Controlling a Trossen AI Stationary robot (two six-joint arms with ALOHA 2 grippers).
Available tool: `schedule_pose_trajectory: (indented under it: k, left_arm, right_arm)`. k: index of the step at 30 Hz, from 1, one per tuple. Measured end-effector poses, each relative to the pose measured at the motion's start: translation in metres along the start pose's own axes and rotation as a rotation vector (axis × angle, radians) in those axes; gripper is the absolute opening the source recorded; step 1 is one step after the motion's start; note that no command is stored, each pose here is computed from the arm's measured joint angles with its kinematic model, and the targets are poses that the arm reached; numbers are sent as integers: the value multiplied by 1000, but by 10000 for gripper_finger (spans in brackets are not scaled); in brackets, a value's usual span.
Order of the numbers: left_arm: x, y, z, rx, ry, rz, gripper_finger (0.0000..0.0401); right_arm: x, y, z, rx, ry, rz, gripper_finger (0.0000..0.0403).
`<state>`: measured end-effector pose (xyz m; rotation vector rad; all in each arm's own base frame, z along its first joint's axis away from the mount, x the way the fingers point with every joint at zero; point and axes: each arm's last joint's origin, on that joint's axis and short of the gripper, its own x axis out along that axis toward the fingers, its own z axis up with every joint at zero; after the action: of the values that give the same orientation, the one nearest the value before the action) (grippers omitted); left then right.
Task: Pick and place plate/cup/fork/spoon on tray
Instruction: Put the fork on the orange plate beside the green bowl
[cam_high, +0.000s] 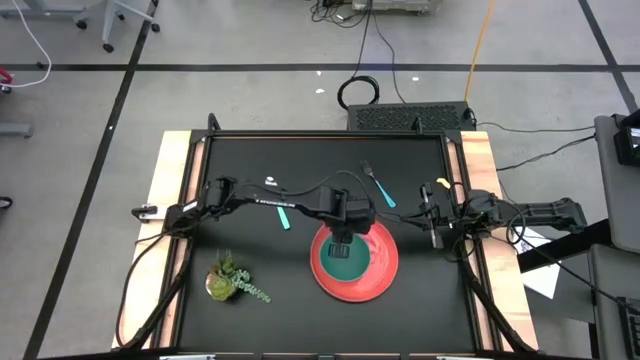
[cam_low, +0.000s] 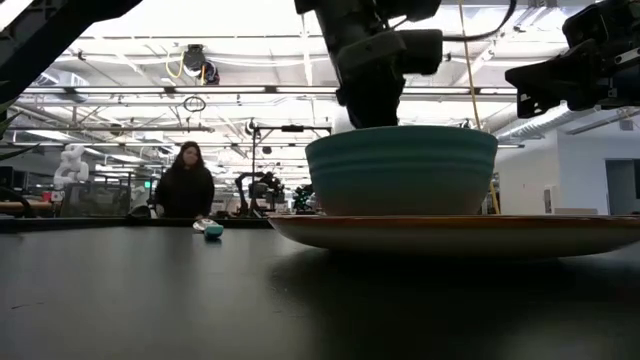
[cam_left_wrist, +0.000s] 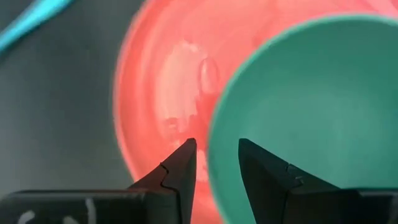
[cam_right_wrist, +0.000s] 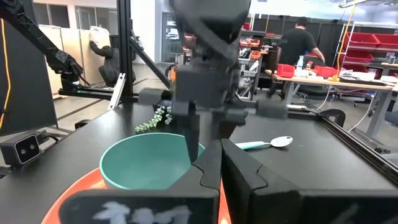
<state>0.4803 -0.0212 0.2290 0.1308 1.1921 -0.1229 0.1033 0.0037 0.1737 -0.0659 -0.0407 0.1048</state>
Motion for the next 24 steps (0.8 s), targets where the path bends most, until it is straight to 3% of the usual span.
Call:
schedule_pose_trajectory:
  k: [9,12,16,24]
  left_arm:
    - [-37,3,13,33,-40,56,120]
    - [-44,3,14,56,-39,59,88]
    - [-47,8,12,52,-29,40,14]
    - [-53,13,12,78,-54,-34,2]
  right_arm:
    - [0,0,-1,1,7,1,0]
    - [0,0,-1,1,8,1,0]
    - [0,0,-1,1,8,0,0]
    - [0,0,-1,1,10,1,0]
